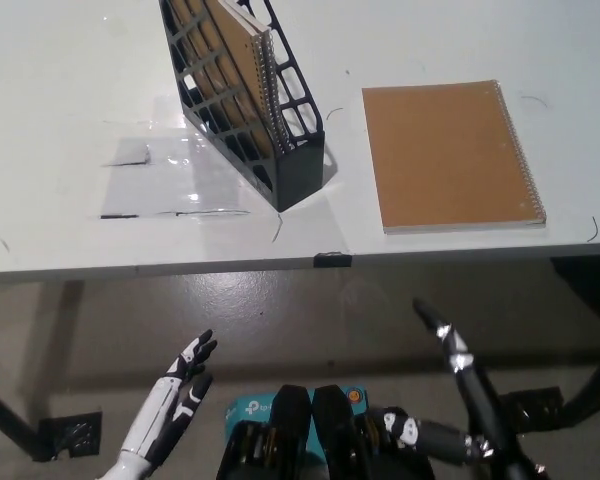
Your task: Use the right hand to pick up a book from the book holder on the left side and put it on another book on the right side
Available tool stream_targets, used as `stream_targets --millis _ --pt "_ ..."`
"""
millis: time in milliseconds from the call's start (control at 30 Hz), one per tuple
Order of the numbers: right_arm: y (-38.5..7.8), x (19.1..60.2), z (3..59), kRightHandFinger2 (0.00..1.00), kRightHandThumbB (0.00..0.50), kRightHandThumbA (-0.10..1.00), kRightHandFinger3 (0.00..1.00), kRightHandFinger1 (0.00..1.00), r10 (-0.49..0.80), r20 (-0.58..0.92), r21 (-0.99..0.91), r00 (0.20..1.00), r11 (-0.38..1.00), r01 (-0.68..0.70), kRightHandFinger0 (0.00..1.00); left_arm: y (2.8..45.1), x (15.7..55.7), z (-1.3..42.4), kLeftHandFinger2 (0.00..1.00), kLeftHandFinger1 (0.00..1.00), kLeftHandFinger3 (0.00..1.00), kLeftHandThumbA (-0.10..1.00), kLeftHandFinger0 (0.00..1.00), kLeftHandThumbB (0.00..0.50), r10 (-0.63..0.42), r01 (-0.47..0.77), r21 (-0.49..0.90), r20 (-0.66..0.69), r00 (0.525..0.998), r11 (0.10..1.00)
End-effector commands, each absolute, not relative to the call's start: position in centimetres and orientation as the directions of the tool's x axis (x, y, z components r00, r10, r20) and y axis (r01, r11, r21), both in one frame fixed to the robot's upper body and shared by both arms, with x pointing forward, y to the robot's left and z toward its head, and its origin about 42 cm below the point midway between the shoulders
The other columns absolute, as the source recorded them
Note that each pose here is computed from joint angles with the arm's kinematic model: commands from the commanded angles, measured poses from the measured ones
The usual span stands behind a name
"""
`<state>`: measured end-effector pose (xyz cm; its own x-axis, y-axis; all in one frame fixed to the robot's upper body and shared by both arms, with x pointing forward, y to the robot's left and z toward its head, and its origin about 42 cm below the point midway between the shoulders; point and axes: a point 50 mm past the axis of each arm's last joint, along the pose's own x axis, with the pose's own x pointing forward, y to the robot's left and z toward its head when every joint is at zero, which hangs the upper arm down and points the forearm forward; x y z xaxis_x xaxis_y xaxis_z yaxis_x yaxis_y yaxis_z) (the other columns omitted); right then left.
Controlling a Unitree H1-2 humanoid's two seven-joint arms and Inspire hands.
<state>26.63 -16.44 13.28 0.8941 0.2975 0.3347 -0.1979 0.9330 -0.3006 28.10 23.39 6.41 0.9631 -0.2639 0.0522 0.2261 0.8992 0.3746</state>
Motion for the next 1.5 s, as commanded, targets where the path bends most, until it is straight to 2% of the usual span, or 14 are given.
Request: stream_targets --millis 0,133,233,267,467,600,667,733,867,933,1000,1100,1133,1467 --pt "-15.4 29.4 19.0 1.00 0.282 1.00 1.00 1.00 0.314 0.465 -0.242 0.827 0.944 -0.223 1.00 23.3 28.0 6.8 1.00 1.00 1.00 1.00 1.00 0.293 -0.277 0.227 0.344 0.102 0.955 0.911" --pt "-14.3 32.0 23.0 1.00 0.285 1.00 1.00 1.00 0.341 0.513 -0.291 0.788 0.932 -0.215 1.00 23.3 28.0 6.7 1.00 1.00 1.00 1.00 1.00 0.309 -0.284 0.234 0.344 0.104 0.953 0.910" --pt "-13.3 34.2 25.2 1.00 0.304 1.00 1.00 1.00 0.353 0.527 -0.297 0.774 0.929 -0.221 1.00 23.3 27.9 6.6 1.00 1.00 1.00 1.00 1.00 0.337 -0.283 0.233 0.343 0.104 0.953 0.910" --pt "-12.8 35.2 25.9 1.00 0.330 1.00 1.00 1.00 0.350 0.527 -0.295 0.775 0.930 -0.220 1.00 23.2 27.9 6.6 1.00 1.00 1.00 1.00 1.00 0.341 -0.286 0.236 0.343 0.102 0.953 0.909" --pt "-10.3 42.0 29.4 1.00 0.373 1.00 1.00 1.00 0.358 0.533 -0.285 0.766 0.929 -0.236 1.00 23.4 27.9 6.9 1.00 1.00 1.00 1.00 1.00 0.265 -0.290 0.231 0.376 0.107 0.951 0.897" --pt "-8.8 44.6 31.5 1.00 0.387 1.00 1.00 1.00 0.357 0.532 -0.263 0.768 0.931 -0.251 1.00 23.3 27.7 6.9 1.00 1.00 1.00 1.00 1.00 0.263 -0.269 0.222 0.355 0.088 0.959 0.908" --pt "-7.8 45.8 32.8 1.00 0.372 1.00 1.00 1.00 0.357 0.531 -0.230 0.768 0.933 -0.275 1.00 23.3 27.7 7.0 1.00 1.00 1.00 1.00 1.00 0.260 -0.269 0.217 0.369 0.096 0.958 0.904" --pt "-7.3 46.4 33.2 1.00 0.381 1.00 1.00 1.00 0.362 0.527 -0.231 0.769 0.932 -0.281 1.00 23.2 27.8 7.1 1.00 1.00 1.00 1.00 1.00 0.261 -0.269 0.214 0.369 0.104 0.958 0.905" --pt "-5.6 47.8 34.6 1.00 0.344 1.00 1.00 1.00 0.398 0.511 -0.273 0.761 0.915 -0.296 1.00 23.2 27.8 7.2 1.00 1.00 1.00 1.00 1.00 0.273 -0.271 0.213 0.374 0.108 0.957 0.903" --pt "-4.5 48.6 35.3 1.00 0.357 1.00 1.00 1.00 0.403 0.503 -0.283 0.765 0.913 -0.294 1.00 23.1 27.8 7.2 1.00 1.00 1.00 1.00 1.00 0.303 -0.268 0.212 0.380 0.100 0.958 0.900" --pt "-3.7 49.2 35.7 1.00 0.354 1.00 1.00 1.00 0.412 0.492 -0.291 0.767 0.908 -0.301 1.00 23.1 27.9 7.3 1.00 1.00 1.00 1.00 1.00 0.275 -0.271 0.210 0.387 0.112 0.956 0.898" --pt "-2.8 49.7 36.0 1.00 0.329 1.00 1.00 1.00 0.418 0.475 -0.294 0.775 0.905 -0.308 1.00 23.0 27.8 7.4 1.00 1.00 1.00 1.00 1.00 0.277 -0.280 0.210 0.409 0.118 0.953 0.888" --pt "-2.5 49.9 36.0 1.00 0.319 1.00 1.00 1.00 0.419 0.474 -0.297 0.774 0.904 -0.308 1.00 22.9 27.8 7.4 1.00 1.00 1.00 1.00 1.00 0.251 -0.284 0.210 0.413 0.126 0.951 0.886" --pt "-1.5 51.7 35.3 1.00 0.367 1.00 1.00 1.00 0.425 0.396 -0.303 0.814 0.897 -0.321 1.00 23.0 27.8 7.5 1.00 1.00 1.00 1.00 1.00 0.281 -0.286 0.221 0.408 0.105 0.952 0.886"
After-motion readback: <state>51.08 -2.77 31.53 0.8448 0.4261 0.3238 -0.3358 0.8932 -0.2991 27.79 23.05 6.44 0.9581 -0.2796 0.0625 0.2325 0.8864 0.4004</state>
